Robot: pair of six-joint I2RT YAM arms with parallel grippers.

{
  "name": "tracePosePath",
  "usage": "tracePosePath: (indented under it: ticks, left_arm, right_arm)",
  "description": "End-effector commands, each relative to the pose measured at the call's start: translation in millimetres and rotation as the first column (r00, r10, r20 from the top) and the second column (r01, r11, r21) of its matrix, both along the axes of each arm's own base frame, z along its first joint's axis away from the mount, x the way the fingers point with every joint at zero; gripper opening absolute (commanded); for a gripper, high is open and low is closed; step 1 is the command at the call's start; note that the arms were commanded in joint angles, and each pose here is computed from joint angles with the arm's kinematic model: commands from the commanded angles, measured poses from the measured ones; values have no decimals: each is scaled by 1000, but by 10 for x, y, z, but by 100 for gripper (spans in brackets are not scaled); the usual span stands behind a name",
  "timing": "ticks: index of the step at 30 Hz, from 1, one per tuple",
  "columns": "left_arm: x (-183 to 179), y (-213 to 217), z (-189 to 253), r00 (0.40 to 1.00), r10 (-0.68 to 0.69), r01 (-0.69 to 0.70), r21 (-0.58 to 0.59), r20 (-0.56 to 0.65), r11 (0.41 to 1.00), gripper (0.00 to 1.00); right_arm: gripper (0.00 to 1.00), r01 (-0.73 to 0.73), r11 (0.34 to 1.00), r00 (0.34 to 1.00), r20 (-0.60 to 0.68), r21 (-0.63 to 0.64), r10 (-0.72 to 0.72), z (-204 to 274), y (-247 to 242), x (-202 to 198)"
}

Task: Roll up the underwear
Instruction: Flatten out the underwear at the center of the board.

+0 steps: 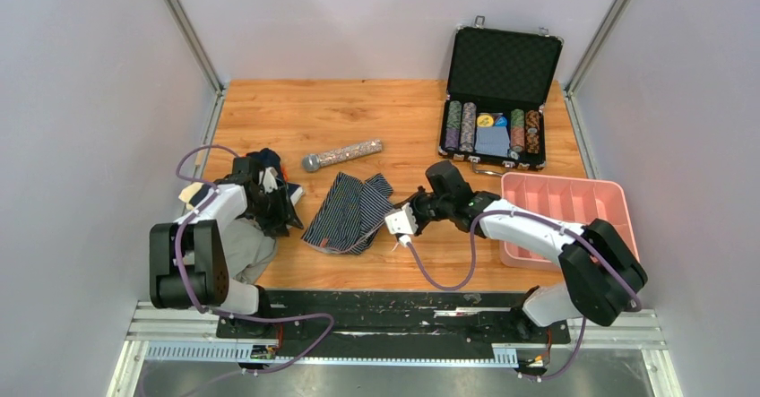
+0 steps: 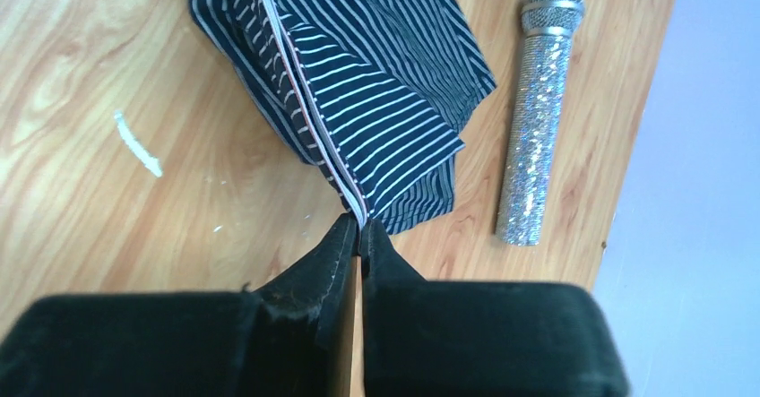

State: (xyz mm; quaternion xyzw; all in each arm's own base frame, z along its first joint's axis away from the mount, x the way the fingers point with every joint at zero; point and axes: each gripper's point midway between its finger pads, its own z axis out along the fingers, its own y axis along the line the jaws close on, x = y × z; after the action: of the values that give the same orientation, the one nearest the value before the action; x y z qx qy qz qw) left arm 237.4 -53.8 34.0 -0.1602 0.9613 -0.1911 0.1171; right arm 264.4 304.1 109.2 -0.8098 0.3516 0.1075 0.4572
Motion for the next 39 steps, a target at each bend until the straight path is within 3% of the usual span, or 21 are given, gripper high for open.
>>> tracePosePath:
  ticks: [1,6,9,12,14,19,21,26,30,39]
  left_arm:
    - [7,-92,-4,1000,-18,17,-47,-26,999,54]
    - [-24,-355,-56,992,-116,111,-101,-46,989,54]
    - [-41,-436,-109,987,-146,137,-117,-72,984,44]
    - [-76,-435,-125,982,-159,147,-121,-99,982,40]
    - [-129,-434,-111,978,-172,157,-124,-120,980,41]
    - [-191,-381,-82,973,-173,160,-97,-152,982,59]
    - [-194,-372,-87,972,-172,159,-93,-158,983,59]
    - [-219,-380,-75,970,-175,160,-100,-166,982,47]
    - [-237,-412,-59,967,-191,172,-122,-168,978,46]
    - [-160,-506,-112,970,-214,192,-177,-116,965,18]
  right_arm:
    - [0,64,998,997,-41,-15,-65,-83,-160,-101]
    - [0,104,994,993,-61,-25,-106,-131,-218,-105]
    - [0,122,992,990,-64,-26,-124,-133,-231,-89]
    - [0,132,991,989,-68,-24,-134,-132,-233,-79]
    - [0,138,990,987,-74,-26,-139,-144,-235,-78]
    - [0,154,988,984,-84,-29,-156,-164,-226,-52]
    - [0,163,986,983,-84,-28,-165,-160,-226,-35]
    - [0,177,984,980,-83,-33,-180,-165,-244,-21]
    - [0,182,983,979,-85,-34,-185,-163,-249,-20]
    - [0,211,976,972,-92,-45,-215,-186,-266,19]
